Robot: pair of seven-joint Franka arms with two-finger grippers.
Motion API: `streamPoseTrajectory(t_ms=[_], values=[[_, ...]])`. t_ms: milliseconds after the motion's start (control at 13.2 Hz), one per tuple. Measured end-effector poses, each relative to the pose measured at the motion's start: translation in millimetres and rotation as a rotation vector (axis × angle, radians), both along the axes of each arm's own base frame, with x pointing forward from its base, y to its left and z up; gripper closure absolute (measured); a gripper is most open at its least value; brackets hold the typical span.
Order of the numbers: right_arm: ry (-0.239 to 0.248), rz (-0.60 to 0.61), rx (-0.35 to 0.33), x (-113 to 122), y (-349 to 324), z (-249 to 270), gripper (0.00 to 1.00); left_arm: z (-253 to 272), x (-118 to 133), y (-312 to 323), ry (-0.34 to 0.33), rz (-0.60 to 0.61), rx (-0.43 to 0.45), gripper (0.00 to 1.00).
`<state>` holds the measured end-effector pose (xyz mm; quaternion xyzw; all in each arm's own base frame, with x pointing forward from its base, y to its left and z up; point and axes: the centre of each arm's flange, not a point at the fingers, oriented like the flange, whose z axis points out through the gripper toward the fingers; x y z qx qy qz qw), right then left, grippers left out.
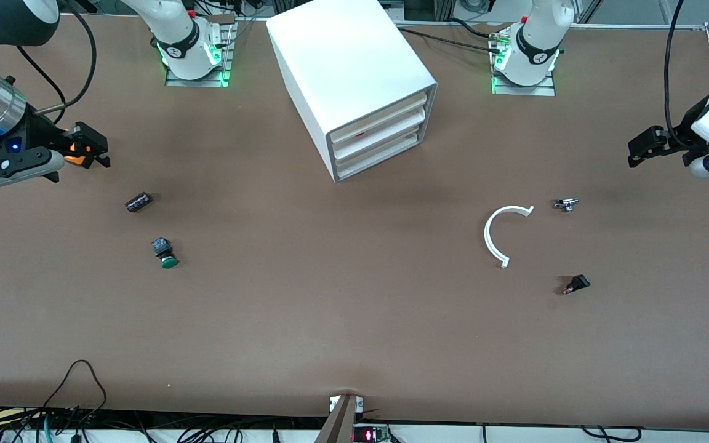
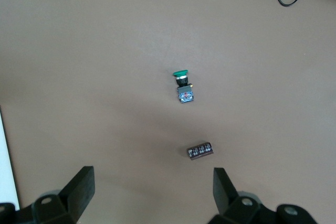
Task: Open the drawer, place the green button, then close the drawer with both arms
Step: 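Reach the left gripper to the handle of the white cabinet's drawer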
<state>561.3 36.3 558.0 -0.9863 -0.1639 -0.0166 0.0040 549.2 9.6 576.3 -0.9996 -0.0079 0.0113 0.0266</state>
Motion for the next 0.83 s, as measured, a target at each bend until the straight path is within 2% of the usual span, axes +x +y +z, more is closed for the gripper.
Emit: streamPoseTrajectory(t_ms=[455, 833], values=[[0.0, 0.0, 0.0, 0.0, 0.1, -0.1, 0.0, -6.8, 1.5, -21.0, 0.02, -0.035, -0.009, 0.0], [0.001, 0.0, 0.0, 0.0, 0.2, -0.2, 0.0, -60.9, 2.7, -114.8, 0.181, -0.155, -0.111, 0.0]])
